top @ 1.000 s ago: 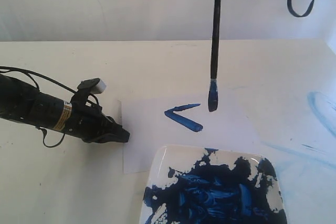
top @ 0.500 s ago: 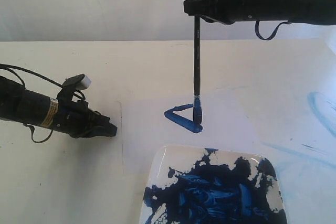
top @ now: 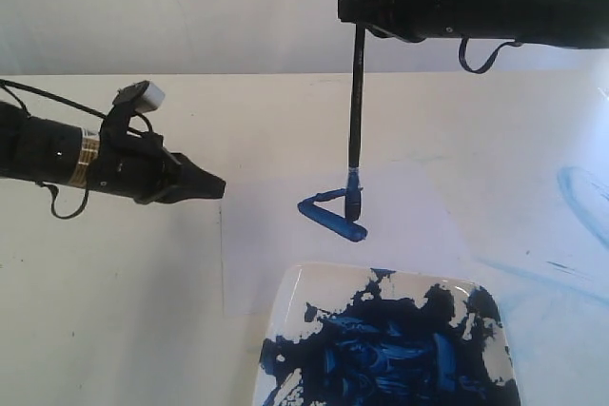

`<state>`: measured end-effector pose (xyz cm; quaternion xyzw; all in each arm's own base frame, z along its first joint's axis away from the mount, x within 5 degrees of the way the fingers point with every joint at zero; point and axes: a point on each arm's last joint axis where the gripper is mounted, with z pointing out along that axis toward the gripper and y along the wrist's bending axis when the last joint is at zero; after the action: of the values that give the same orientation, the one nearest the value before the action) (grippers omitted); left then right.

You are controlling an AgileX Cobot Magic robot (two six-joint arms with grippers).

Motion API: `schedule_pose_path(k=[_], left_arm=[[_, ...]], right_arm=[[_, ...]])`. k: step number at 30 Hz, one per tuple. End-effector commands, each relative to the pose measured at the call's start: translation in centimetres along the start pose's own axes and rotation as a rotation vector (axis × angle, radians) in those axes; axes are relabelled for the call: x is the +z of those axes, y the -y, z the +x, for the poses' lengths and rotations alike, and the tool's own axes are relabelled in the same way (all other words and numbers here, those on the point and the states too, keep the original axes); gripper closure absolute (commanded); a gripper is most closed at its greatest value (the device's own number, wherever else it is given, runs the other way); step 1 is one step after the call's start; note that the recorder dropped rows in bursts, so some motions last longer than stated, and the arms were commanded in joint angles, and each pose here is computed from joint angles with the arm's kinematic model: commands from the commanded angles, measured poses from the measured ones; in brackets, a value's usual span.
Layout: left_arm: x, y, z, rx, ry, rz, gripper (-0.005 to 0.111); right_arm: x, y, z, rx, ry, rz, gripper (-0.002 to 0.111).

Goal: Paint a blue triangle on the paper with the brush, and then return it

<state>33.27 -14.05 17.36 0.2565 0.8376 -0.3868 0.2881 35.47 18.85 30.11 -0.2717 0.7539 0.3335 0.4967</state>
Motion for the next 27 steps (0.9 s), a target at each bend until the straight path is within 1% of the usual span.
schedule_pose_path(k=[1, 6, 11, 18, 23, 27], left_arm=[[0.3, 0.5, -1.7, 0.0, 0.031, -0.071, 0.107], [1.6, 1.7, -2.2, 0.038, 0.028, -0.109, 0.107], [2.6, 2.5, -1.4, 0.051, 0.001, -0.133, 0.107], [3.0, 2.3, -0.6, 0.038, -0.023, -0.118, 0.107], [3.8, 1.4, 1.3, 0.015, -0.083, -0.118, 0.107], [4.5, 0.8, 2.3, -0.002, -0.113, -0.121, 0.107]], right_arm=[[-0.2, 0.2, -0.3, -0.008, 0.011, 0.007, 0.108], [-0.2, 0.5, -0.3, -0.008, 0.011, 0.042, 0.108], [-0.2, 0.7, -0.3, -0.008, 0.012, 0.062, 0.108], [-0.2, 0.7, -0.3, -0.008, 0.012, 0.062, 0.108], [-0.2, 0.7, -0.3, -0.008, 0.012, 0.062, 0.108], [-0.2, 0.7, -0.3, -0.008, 0.012, 0.062, 0.108]])
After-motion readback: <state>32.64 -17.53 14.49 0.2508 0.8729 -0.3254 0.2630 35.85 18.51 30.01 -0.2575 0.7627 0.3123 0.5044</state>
